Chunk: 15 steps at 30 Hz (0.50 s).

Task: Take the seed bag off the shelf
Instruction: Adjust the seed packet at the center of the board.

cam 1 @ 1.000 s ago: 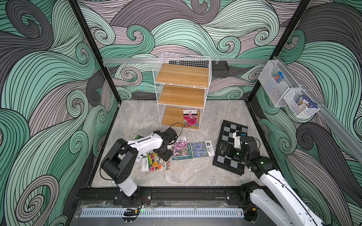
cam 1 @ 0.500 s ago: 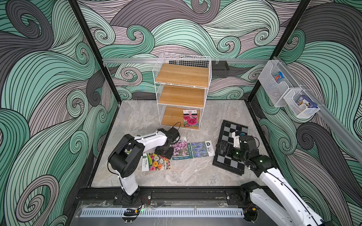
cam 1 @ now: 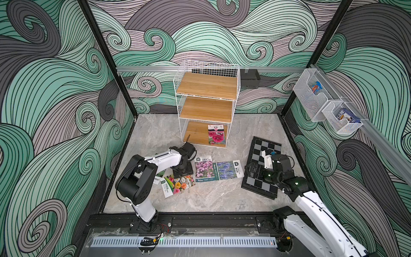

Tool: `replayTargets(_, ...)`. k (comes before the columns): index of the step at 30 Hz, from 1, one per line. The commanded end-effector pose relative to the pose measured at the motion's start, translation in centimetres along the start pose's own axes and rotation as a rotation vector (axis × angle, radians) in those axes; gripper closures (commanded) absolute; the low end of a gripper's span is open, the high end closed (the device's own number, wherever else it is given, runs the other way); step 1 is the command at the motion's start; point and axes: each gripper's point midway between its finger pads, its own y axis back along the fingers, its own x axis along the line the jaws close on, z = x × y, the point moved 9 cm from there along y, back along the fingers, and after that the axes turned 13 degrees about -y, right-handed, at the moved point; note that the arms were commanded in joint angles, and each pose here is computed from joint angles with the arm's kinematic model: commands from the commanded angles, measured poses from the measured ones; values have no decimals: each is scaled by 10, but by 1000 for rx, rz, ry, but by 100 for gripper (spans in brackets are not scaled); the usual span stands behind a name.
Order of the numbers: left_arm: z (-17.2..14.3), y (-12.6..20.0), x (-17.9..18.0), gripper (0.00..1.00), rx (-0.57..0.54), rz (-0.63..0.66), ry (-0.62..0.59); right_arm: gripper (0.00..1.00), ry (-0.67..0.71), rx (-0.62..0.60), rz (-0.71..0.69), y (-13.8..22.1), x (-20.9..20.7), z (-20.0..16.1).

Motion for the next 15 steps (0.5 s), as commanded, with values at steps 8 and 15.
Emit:
replayTargets(8,69,-34,36,34,-67,-54,329,1,45,19,37,8,8,0)
replayTargets(15,87,9,26,34,-132,-93,329,1,62,14,49,11,9,0)
